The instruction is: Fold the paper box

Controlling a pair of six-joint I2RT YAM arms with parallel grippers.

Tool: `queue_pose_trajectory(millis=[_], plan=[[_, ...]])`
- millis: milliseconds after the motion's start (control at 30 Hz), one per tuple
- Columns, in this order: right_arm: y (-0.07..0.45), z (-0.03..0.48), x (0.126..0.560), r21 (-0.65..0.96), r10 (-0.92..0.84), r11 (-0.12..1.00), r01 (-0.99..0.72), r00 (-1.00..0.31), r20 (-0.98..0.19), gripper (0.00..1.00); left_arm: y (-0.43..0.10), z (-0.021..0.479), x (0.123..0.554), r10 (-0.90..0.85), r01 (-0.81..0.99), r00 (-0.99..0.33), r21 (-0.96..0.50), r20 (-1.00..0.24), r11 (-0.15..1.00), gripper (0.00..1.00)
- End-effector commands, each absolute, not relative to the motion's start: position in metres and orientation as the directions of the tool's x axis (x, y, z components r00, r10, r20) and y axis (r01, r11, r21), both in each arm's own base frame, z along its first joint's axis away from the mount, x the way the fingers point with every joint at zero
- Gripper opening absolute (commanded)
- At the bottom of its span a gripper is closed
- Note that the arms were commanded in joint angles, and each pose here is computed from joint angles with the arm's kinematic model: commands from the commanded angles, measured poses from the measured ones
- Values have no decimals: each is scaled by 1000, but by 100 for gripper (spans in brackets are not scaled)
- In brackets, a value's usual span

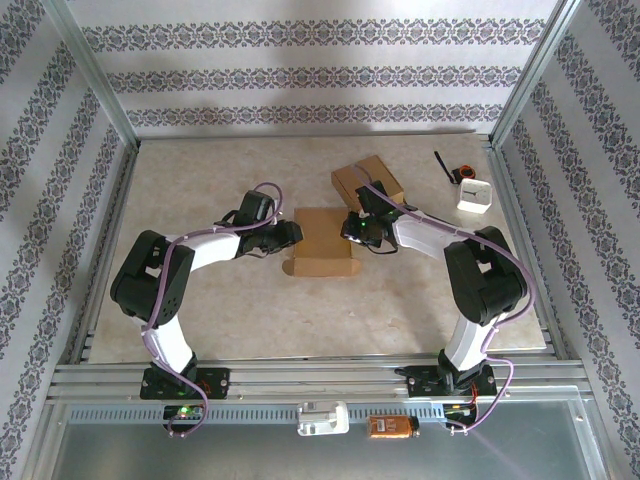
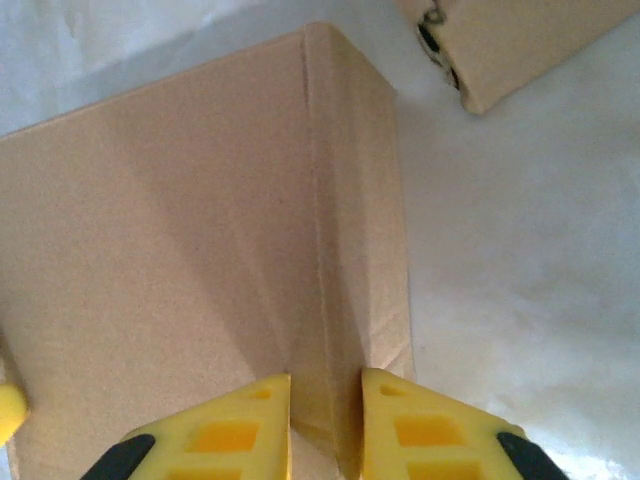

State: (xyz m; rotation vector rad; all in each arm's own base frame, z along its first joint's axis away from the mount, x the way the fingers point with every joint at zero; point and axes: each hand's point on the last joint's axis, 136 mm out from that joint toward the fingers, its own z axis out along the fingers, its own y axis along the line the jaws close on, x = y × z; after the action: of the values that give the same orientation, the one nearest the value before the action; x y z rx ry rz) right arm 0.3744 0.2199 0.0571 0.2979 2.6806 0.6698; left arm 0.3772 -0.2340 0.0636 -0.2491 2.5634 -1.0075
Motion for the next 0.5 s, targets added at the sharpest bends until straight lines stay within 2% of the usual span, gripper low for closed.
queue_pose_trajectory(millis=[0,67,133,267,467], plan=[[222,19,354,500,240,859,113,-950,-197,17,-252,88,368,-243,73,-910,-704,-337,706,53],[218,17,355,529,213,845,78,-957,-199,17,-240,104,374,-277,76,-884,-699,-378,711,67],[216,16,353,575,190,817,45,-962,-196,17,-228,119,381,-324,68,-856,-709,-404,702,74],[211,19,354,679,194,733,21,-964,-179,17,-211,131,390,-383,61,-820,-730,-426,681,81],[202,23,359,743,196,670,0,-965,-177,17,-219,114,392,-353,27,-873,-757,-336,653,84]])
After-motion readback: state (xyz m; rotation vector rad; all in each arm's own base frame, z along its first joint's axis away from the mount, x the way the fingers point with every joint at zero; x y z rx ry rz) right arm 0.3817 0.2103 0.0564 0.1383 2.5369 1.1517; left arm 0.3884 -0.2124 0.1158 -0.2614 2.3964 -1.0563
